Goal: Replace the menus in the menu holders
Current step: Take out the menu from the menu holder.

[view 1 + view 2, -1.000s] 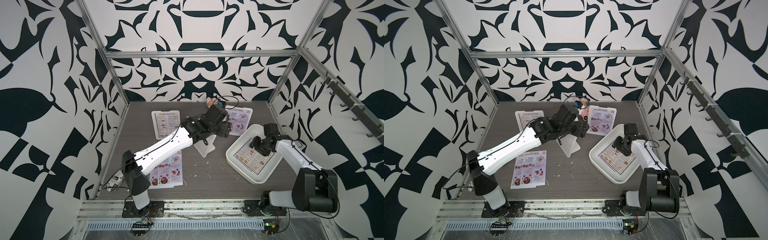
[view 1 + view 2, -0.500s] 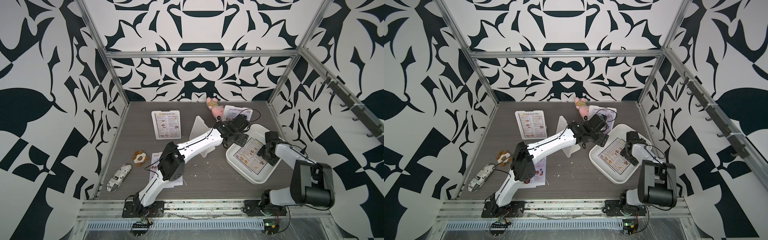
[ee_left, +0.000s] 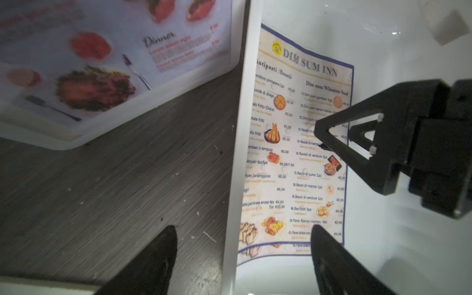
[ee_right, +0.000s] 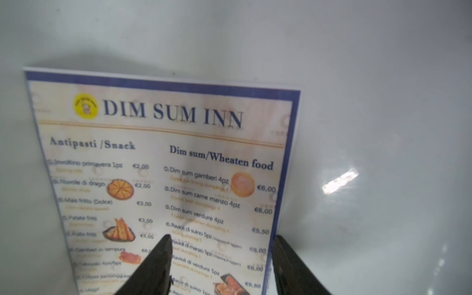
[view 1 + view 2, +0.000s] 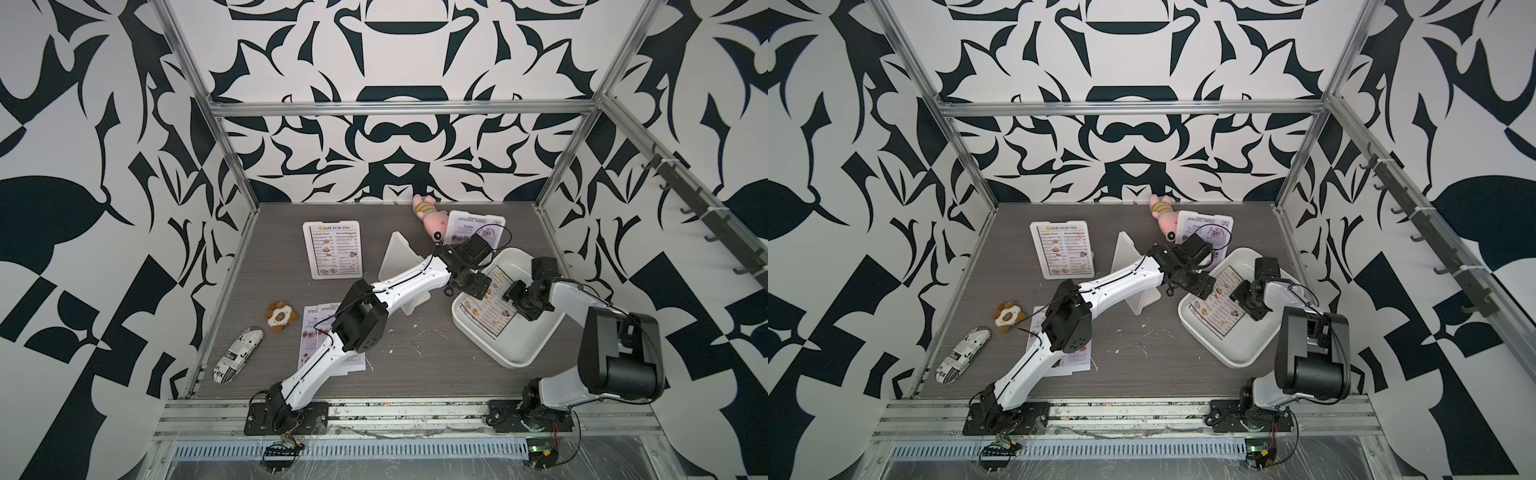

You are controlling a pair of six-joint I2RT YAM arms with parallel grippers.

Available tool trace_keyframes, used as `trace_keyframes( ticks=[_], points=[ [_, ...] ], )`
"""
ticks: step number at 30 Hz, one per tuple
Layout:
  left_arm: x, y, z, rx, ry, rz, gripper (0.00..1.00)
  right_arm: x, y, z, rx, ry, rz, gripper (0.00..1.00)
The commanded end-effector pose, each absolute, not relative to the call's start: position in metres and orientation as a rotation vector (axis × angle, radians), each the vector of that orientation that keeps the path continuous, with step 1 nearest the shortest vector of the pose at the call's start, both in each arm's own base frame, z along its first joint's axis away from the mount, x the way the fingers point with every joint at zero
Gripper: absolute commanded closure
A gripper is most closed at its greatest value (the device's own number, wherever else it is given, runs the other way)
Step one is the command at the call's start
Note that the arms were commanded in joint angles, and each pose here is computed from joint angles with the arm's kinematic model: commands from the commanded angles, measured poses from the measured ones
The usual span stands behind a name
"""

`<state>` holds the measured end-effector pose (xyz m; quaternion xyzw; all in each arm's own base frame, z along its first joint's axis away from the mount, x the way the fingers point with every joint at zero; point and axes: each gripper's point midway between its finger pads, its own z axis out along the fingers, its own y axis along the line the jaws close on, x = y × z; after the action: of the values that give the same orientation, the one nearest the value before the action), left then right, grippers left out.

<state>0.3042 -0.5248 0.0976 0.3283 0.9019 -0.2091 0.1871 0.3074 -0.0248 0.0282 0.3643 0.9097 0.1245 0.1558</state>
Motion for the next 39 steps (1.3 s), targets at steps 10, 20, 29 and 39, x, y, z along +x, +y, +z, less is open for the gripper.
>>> trace_keyframes(
  ticks=[10, 20, 29, 39],
  points=[
    [0.295, -0.524, 0.111, 0.914, 2.539, -0.616, 0.25, 0.332, 0.002, 0.034, 0.939, 2.588, 0.598, 0.47],
    [0.318, -0.520, 0.133, 0.838, 2.433, -0.527, 0.30, 0.337, 0.010, 0.030, 0.872, 2.594, 0.634, 0.53],
    [0.334, -0.535, 0.132, 0.808, 2.370, -0.574, 0.29, 0.336, 0.009, 0.028, 0.860, 2.609, 0.617, 0.54],
    [0.337, -0.540, 0.123, 0.784, 2.366, -0.599, 0.46, 0.334, 0.007, 0.028, 0.853, 2.618, 0.597, 0.56]
  ],
)
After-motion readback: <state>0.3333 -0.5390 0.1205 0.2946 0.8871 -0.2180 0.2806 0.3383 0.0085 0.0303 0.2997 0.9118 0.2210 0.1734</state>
